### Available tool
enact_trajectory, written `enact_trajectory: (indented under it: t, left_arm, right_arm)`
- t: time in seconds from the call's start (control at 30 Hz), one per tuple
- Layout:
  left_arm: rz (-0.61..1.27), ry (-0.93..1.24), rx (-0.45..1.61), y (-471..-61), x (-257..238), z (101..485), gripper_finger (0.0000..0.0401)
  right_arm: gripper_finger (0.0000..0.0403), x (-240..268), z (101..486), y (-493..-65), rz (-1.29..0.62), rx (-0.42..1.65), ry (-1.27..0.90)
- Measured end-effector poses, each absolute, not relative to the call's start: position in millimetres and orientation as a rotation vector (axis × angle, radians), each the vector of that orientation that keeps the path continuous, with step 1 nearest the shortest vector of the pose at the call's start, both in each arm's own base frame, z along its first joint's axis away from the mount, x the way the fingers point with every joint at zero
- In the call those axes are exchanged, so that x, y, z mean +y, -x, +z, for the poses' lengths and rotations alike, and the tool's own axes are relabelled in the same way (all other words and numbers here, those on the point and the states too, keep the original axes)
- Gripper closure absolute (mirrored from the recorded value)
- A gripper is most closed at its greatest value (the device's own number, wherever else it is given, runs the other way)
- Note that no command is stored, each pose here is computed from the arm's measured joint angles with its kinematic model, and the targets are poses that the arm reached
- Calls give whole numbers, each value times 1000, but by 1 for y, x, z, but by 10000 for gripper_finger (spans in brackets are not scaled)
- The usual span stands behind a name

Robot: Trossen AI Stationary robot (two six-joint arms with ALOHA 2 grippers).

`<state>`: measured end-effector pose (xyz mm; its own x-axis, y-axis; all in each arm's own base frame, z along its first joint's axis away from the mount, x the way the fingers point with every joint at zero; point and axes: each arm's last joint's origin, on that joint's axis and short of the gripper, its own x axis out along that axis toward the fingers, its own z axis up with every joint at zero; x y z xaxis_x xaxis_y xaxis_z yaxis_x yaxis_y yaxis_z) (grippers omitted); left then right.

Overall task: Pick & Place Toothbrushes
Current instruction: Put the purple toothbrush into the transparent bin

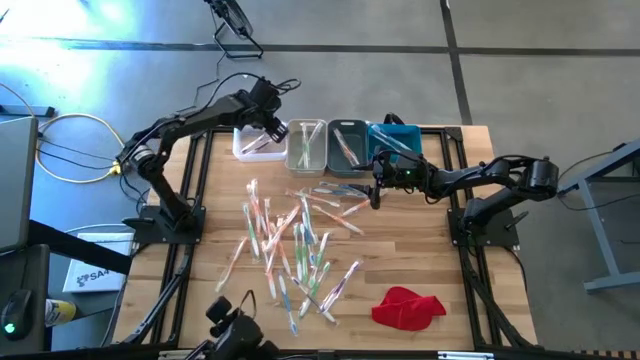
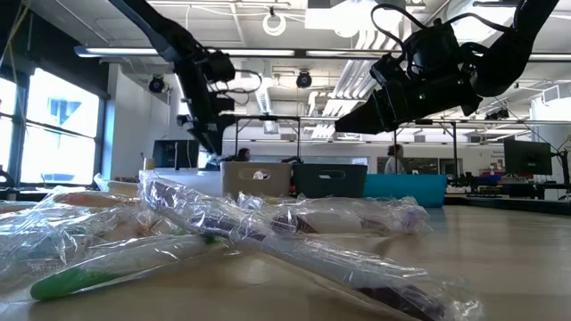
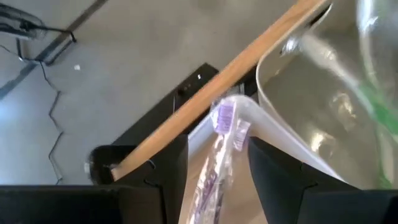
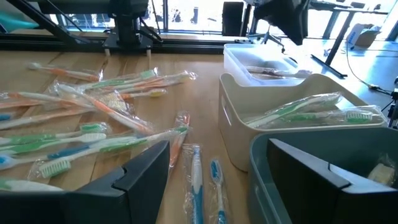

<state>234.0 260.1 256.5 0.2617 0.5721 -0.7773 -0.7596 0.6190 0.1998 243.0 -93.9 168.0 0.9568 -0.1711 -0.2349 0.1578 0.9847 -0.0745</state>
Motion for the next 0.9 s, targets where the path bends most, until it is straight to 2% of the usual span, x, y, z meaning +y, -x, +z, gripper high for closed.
enact_trajectory:
  t: [0.43,0.9]
  left_arm:
    - [908,222,913,-217,239,288,240]
    - [888,232,900,-217,238,290,240]
  right_arm:
    - [141,-94,168,-243,-167,244,55]
    - [141,-94,168,-243,-167,244,55]
